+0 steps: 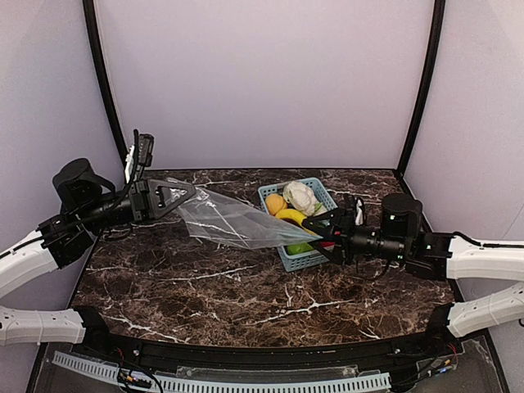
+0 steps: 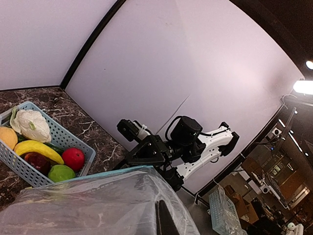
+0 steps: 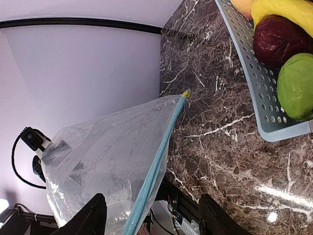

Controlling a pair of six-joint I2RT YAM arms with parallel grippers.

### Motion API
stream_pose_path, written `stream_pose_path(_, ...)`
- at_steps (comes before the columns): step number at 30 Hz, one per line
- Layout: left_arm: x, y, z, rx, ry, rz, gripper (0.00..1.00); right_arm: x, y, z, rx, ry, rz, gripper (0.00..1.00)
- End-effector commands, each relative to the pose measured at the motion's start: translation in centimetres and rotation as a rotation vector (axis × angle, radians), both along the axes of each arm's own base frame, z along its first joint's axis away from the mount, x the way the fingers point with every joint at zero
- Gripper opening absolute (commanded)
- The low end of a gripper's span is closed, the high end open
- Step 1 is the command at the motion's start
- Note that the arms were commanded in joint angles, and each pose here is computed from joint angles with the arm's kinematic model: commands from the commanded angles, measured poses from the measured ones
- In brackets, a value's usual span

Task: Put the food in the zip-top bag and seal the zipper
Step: Pass from the left arm to the right

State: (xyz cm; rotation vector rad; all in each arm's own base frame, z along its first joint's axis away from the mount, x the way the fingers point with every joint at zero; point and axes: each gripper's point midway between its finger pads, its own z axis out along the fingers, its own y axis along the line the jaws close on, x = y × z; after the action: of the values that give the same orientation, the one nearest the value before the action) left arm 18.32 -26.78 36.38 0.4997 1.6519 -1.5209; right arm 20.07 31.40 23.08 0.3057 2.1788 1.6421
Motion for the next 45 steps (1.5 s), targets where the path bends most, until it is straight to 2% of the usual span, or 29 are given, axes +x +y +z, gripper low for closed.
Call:
stream_pose_path(1, 0.0, 0.0, 0.5, -0.015, -0.045, 0.005, 0.01, -0.8, 1.5, 2.5, 0.092, -0.017, 0.054, 0.61)
stream_pose_path(9, -0.1, -0.1, -0.3, -0.007, -0.031, -0.009, 0.01, -1.0, 2.1, 3.3, 0.122, -0.02, 0.054, 0.53)
stream_pose_path(19, -0.6, 0.0, -1.4, 0.003, -0.003, -0.023, 0.01, -0.5, 2.2, 3.0, 0.117, -0.024, 0.035, 0.35)
stream_pose_path(26, -1.0, 0.7, -2.9, 0.009, 0.039, -0.006, 0.01, -0.4, 1.9, 2.9, 0.1, -0.04, 0.024, 0.15)
stream_pose_path(37, -1.5, 1.4, -4.5, 0.027, 0.079, 0.014, 0.01, 0.2, 1.4, 2.6, 0.008, -0.071, -0.01, 0.0)
stream_pose_path(39, -1.5, 1.5, -5.1, 0.049, 0.094, 0.02, 0.11, 0.4, 1.1, 2.4, -0.023, -0.083, -0.022, 0.0)
stream_pose_path(40, -1.6, 1.6, -5.3, 0.059, 0.101, 0.025, 0.29, 0.6, 1.0, 2.2, -0.043, -0.093, -0.029, 0.0)
stream_pose_path(41, -1.6, 1.9, -6.0, 0.087, 0.114, 0.041, 0.39, 0.7, 0.8, 2.2, -0.062, -0.107, -0.034, 0.0)
stream_pose_path(42, -1.5, 2.1, -6.3, 0.104, 0.118, 0.053, 0.57, 0.8, 0.6, 2.4, -0.077, -0.124, -0.039, 0.0)
stream_pose_path(43, -1.4, 2.7, -7.2, 0.145, 0.136, 0.09, 0.69, 0.8, 0.4, 2.4, -0.096, -0.144, -0.04, 0.0)
stream_pose_path(44, -1.3, 3.6, -8.1, 0.193, 0.153, 0.137, 0.75, 0.9, 0.3, 2.7, -0.117, -0.179, -0.037, 0.0)
stream_pose_path(45, -1.2, 4.0, -8.5, 0.214, 0.156, 0.161, 0.84, 0.9, 0.2, 3.0, -0.137, -0.212, -0.033, 0.0)
